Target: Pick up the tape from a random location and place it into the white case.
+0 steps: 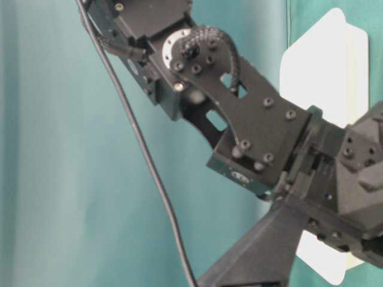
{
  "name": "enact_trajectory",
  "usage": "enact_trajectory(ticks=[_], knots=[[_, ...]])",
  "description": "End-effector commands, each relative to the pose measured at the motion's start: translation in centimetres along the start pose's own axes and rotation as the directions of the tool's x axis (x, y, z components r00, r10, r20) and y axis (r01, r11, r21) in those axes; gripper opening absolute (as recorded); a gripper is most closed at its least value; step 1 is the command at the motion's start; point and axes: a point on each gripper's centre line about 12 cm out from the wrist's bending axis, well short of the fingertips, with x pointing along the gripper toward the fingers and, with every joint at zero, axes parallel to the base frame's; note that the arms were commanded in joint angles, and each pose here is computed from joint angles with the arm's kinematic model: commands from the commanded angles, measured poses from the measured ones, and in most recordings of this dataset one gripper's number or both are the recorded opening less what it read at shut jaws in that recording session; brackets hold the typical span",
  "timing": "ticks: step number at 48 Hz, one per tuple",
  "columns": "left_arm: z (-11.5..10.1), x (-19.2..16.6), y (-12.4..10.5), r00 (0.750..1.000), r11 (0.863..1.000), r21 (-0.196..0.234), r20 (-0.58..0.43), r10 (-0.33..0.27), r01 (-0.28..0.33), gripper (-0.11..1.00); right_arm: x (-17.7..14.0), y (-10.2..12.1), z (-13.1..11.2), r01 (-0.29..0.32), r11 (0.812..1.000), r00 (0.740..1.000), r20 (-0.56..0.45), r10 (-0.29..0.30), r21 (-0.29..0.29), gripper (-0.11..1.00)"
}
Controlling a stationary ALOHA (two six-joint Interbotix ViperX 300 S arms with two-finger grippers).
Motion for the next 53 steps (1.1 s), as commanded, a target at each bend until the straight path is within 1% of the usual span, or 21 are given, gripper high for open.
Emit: enact_trajectory(ticks=[1,12,29,37,53], knots=[[0.5,0.1,0.0,1.000,1.000,-0.002,0.015,0.000,0.000,0.96,-1.5,0.0,1.5,-0.002,1.000,0.999,0.046,0.001,0.003,0.26],[0.5,0.1,0.0,1.000,1.000,-0.001,0.015,-0.002,0.002,0.96,-3.4,-0.1,2.1,0.000,1.000,0.999,0.041,0.000,0.004,0.26],[0.5,0.1,0.0,1.000,1.000,-0.002,0.015,0.000,0.000,0.96,-8.3,-0.1,4.3,0.001,1.000,0.995,0.095,-0.001,0.003,0.26],[0.5,0.1,0.0,1.000,1.000,-0.002,0.015,0.000,0.000,0.96,-10.5,-0.1,4.9,0.003,1.000,0.994,0.106,-0.003,0.003,0.26],[0.5,0.1,0.0,1.000,1.000,-0.002,0.015,0.000,0.000,0.96,-13.5,-0.2,5.6,0.012,1.000,0.998,0.065,-0.012,0.001,0.26]])
